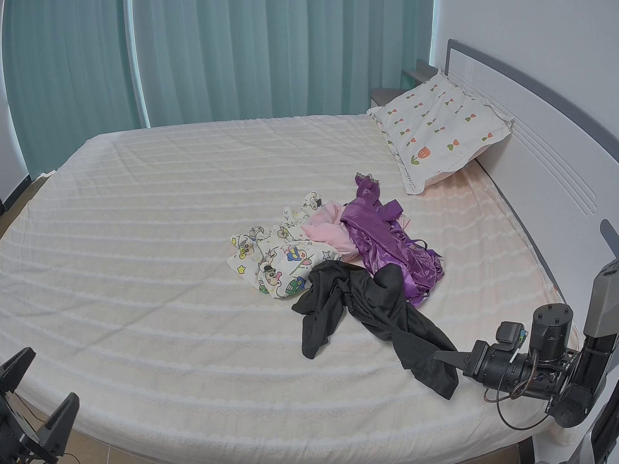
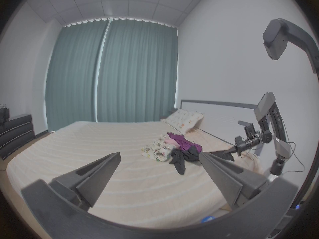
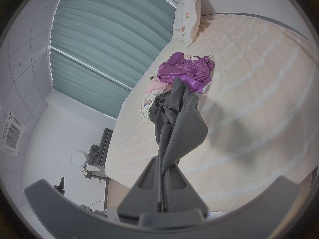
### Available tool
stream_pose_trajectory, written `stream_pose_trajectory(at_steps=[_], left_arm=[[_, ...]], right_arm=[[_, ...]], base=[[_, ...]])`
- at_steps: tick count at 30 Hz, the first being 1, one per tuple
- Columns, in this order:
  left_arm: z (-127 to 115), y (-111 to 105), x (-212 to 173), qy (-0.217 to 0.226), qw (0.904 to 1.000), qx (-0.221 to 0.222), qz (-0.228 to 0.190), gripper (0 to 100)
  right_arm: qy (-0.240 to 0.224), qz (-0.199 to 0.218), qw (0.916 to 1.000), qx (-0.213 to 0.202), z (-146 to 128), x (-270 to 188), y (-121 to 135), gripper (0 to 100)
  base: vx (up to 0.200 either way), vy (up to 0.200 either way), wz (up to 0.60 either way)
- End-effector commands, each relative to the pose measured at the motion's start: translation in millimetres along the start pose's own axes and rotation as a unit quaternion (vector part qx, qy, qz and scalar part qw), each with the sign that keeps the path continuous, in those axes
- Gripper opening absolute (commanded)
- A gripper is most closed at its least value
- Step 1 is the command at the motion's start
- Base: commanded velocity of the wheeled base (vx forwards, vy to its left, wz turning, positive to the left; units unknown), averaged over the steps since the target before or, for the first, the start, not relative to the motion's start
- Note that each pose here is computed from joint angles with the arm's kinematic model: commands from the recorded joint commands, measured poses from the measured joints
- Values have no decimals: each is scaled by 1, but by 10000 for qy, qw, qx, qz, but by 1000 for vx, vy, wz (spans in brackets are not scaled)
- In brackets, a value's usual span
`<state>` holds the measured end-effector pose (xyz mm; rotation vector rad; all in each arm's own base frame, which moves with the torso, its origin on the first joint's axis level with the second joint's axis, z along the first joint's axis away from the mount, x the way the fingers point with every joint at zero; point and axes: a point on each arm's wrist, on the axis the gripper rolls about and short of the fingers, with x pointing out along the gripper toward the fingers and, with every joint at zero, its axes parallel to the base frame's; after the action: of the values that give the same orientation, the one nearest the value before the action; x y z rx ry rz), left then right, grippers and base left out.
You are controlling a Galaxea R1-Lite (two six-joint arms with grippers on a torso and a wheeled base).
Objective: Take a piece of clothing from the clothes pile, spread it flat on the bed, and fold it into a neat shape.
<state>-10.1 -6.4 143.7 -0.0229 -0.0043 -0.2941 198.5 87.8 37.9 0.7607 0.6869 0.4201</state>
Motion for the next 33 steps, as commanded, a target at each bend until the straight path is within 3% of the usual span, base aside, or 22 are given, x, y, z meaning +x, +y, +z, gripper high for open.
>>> stream_pose_trajectory(at_steps=[1, 6, 8, 9, 13, 21, 24, 27, 30, 33], left_arm=[[8, 10, 46, 1311, 9884, -187, -746, 100], [0, 11, 80, 2061, 9682, -290, -1392, 100], [-1, 10, 82, 2114, 9661, -293, -1450, 100], [-7, 8, 95, 2503, 9530, -325, -1673, 100], [-15, 6, 117, 2883, 9394, -403, -1810, 100], [-38, 1, 170, 3333, 9247, -891, -1610, 100], [-52, -8, 187, 3536, 9201, -974, -1374, 100], [-72, -28, 205, 3827, 9080, -1197, -1212, 100], [-82, -39, 217, 3901, 9054, -1215, -1151, 100], [-98, -49, 237, 3890, 9098, -1158, -871, 100]], right_arm=[[-2, -12, 10000, 8, -1, -4, -1, 0], [35, 47, 10000, -41, -3, -3, 3, 0], [30, 52, 10000, -46, -3, -4, 3, 0], [69, 60, 9999, -61, -5, -3, 4, 0], [83, 34, 9999, -51, -6, -2, 3, 0], [40, -45, 10000, -2, -4, -2, 0, 0], [44, -60, 10000, 6, -4, -1, -1, 0], [26, -81, 10000, 20, -3, -2, -2, 0], [20, -85, 10000, 24, -3, -2, -2, 0], [31, -87, 10000, 22, -3, -2, -2, 0]], base=[[0, 0, 0], [0, 0, 0], [0, 0, 0], [0, 0, 0], [0, 0, 0], [0, 0, 0], [0, 0, 0], [0, 0, 0], [0, 0, 0], [0, 0, 0]])
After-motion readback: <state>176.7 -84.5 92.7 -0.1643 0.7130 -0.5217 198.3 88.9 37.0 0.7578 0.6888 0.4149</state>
